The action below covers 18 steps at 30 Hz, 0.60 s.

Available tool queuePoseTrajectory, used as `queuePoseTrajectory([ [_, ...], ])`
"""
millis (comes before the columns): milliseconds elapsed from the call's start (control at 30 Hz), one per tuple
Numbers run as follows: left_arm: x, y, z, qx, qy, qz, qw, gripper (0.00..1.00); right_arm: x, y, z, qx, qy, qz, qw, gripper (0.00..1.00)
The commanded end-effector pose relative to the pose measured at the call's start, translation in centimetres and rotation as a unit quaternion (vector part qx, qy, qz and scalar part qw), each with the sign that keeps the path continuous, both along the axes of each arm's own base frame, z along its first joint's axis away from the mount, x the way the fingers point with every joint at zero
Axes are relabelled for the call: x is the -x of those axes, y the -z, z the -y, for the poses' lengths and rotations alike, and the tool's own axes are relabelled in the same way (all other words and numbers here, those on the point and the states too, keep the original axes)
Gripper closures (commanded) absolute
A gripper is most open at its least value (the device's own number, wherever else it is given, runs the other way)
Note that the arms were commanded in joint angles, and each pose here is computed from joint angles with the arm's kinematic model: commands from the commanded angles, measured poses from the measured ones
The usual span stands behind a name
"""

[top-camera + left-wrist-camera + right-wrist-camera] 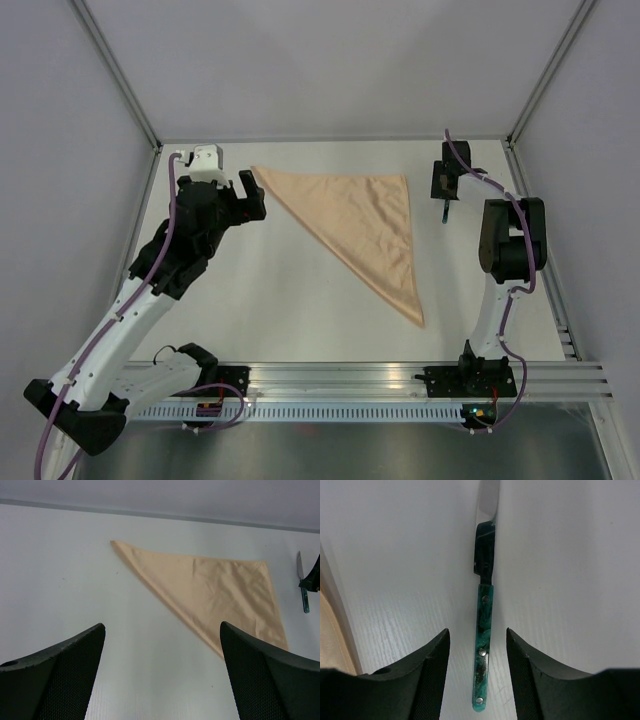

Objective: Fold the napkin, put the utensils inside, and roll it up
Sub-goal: Grab a utensil with the right arm

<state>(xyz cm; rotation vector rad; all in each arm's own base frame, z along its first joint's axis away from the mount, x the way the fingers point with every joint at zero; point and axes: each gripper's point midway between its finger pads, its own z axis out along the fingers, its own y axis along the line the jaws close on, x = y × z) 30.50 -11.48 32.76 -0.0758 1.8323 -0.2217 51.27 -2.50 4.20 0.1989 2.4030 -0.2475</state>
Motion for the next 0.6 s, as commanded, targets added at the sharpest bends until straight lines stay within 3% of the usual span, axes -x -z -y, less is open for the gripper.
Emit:
queuePoseTrajectory([
  [0, 0.1, -1.3, 0.1, 0.009, 0.011, 0.024, 1.000, 0.00, 0.9, 0.7, 1.3, -0.004, 0.029, -0.018, 0.999, 0.45],
  [200, 0.0, -1.2, 0.3, 0.010, 0.013, 0.024, 1.000, 0.00, 1.6, 2.7, 2.3, -0.033, 0.031, -0.043, 0.998, 0.55],
  [467, -0.1, -1.1, 0.2, 0.010, 0.011, 0.022, 1.000, 0.00, 2.1, 4.3, 2.6, -0.035, 0.024, -0.062, 0.997, 0.55],
  [567, -0.1, -1.0, 0.3, 0.010, 0.011, 0.022, 1.000, 0.00, 2.2, 4.6, 2.7, -0.040, 0.023, -0.065, 0.997, 0.65],
])
